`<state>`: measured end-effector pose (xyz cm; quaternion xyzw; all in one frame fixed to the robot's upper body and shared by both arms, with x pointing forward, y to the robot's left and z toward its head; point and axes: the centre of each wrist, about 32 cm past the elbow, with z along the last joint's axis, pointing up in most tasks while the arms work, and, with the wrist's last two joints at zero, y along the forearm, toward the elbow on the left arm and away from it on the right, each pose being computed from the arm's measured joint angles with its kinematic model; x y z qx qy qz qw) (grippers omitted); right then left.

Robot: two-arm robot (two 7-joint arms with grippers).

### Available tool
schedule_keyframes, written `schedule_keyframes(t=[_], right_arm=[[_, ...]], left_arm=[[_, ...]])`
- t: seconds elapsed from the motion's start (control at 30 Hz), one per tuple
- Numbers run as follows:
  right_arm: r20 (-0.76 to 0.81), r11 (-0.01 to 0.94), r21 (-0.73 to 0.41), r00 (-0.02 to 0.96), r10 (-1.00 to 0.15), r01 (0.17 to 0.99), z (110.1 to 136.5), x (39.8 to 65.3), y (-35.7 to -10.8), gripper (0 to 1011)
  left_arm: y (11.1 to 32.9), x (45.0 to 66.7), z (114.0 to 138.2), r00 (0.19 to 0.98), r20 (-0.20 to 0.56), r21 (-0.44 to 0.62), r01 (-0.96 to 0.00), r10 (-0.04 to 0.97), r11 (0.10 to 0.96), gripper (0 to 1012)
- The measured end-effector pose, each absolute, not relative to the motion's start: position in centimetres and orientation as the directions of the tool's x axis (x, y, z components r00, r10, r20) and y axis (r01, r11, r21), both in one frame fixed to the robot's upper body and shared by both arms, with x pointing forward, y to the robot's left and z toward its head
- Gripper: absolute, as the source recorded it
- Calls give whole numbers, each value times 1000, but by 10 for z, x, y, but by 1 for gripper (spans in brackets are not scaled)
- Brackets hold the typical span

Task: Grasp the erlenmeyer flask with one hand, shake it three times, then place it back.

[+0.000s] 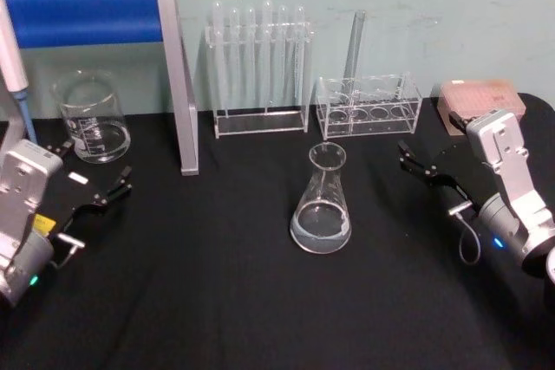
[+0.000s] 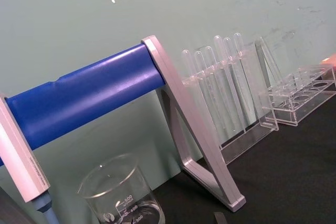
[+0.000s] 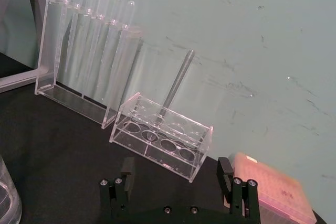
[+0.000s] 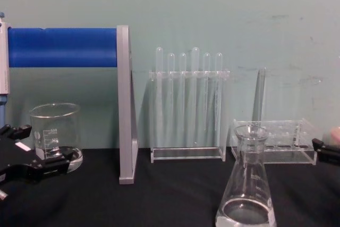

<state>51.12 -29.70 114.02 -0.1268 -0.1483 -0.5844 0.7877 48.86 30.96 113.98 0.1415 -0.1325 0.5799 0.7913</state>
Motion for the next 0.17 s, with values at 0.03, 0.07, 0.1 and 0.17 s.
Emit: schedule_keyframes(t=[0.03, 0.07, 0.1, 0.17], right_arm=[[382, 285, -26, 273, -883, 958, 1140, 511, -297, 1003], [382, 285, -26, 273, -883, 958, 1140, 511, -297, 1003], [382, 285, -26, 273, -883, 958, 1140, 511, -297, 1002], [382, 285, -26, 273, -883, 958, 1140, 511, -297, 1002]], left_arm=[[310, 489, 1140, 292, 374, 70, -955, 880, 287, 1001], [310, 489, 1140, 292, 374, 70, -955, 880, 287, 1001], [310, 489, 1140, 292, 374, 70, -955, 880, 287, 1001], [310, 489, 1140, 292, 374, 70, -955, 880, 287, 1001]])
